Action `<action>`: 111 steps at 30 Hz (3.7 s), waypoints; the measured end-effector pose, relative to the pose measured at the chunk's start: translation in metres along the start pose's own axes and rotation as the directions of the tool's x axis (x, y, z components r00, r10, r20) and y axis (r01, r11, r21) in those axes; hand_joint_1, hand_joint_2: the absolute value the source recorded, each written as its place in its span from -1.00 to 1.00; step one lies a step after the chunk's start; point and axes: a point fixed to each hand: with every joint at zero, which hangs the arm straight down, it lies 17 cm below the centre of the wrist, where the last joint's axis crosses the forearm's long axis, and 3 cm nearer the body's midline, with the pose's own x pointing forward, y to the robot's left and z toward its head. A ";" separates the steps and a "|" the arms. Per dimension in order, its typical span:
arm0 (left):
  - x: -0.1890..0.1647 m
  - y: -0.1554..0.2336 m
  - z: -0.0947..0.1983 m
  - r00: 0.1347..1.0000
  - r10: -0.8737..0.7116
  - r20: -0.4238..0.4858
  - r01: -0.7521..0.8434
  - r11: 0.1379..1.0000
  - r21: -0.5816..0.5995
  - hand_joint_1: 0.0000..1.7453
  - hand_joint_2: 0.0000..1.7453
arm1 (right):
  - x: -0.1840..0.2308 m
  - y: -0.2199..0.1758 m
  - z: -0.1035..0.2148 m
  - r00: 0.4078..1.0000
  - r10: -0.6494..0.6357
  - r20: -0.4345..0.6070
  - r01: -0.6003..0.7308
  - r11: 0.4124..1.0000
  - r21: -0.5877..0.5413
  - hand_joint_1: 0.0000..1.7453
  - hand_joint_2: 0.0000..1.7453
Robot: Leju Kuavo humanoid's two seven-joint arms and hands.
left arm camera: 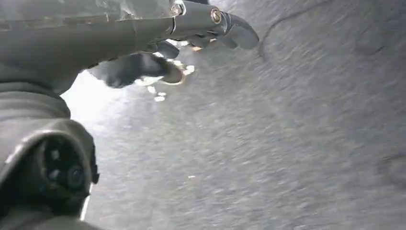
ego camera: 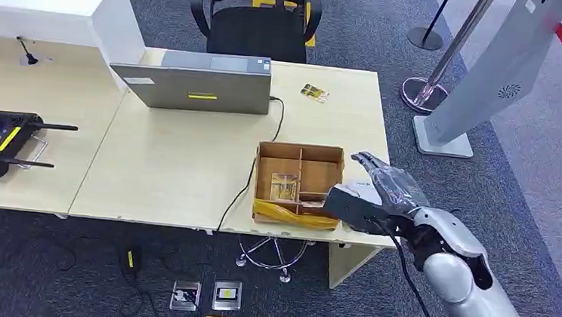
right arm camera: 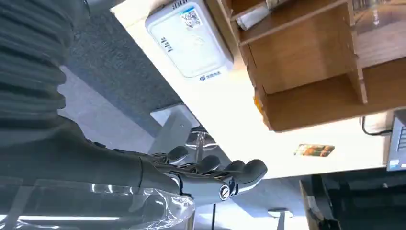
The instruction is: Pass the card to the sensor for recognition and then transmit it.
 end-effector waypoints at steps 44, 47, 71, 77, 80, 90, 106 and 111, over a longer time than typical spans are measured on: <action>0.085 -0.120 0.031 0.987 0.162 -0.009 -0.162 0.972 -0.170 -1.00 -1.00 | 0.032 -0.008 0.026 0.995 0.028 0.101 -0.028 1.000 -0.008 -1.00 1.00; 0.099 -0.131 0.036 0.980 0.200 -0.013 -0.199 0.962 -0.187 -1.00 -1.00 | 0.058 -0.023 0.019 0.983 0.062 0.171 -0.057 0.998 -0.038 -1.00 1.00; 0.126 -0.128 0.036 0.955 0.297 0.007 -0.292 0.944 -0.154 -1.00 -1.00 | 0.145 0.012 -0.025 0.950 0.106 0.293 -0.112 0.994 0.004 -1.00 1.00; 0.113 -0.110 0.029 0.954 0.299 0.015 -0.295 0.948 -0.115 -1.00 -1.00 | 0.138 0.015 -0.028 0.957 0.125 0.262 -0.134 0.991 0.017 -1.00 1.00; 0.107 -0.102 0.026 0.953 0.304 0.018 -0.301 0.949 -0.095 -1.00 -1.00 | 0.135 0.011 -0.032 0.958 0.158 0.240 -0.157 0.987 -0.025 -1.00 1.00; 0.099 -0.067 0.010 0.957 0.290 0.005 -0.289 0.955 -0.067 -1.00 -1.00 | 0.118 0.028 -0.044 0.957 0.215 0.193 -0.207 0.976 -0.060 -1.00 1.00; 0.151 0.013 -0.018 0.958 0.287 -0.007 -0.287 0.957 -0.032 -1.00 -1.00 | 0.114 0.051 -0.050 0.958 0.219 0.185 -0.220 0.975 -0.020 -1.00 1.00; 0.172 0.050 -0.024 0.947 0.320 0.018 -0.320 0.947 0.038 -1.00 -1.00 | 0.114 0.052 -0.054 0.959 0.219 0.179 -0.219 0.975 -0.022 -1.00 1.00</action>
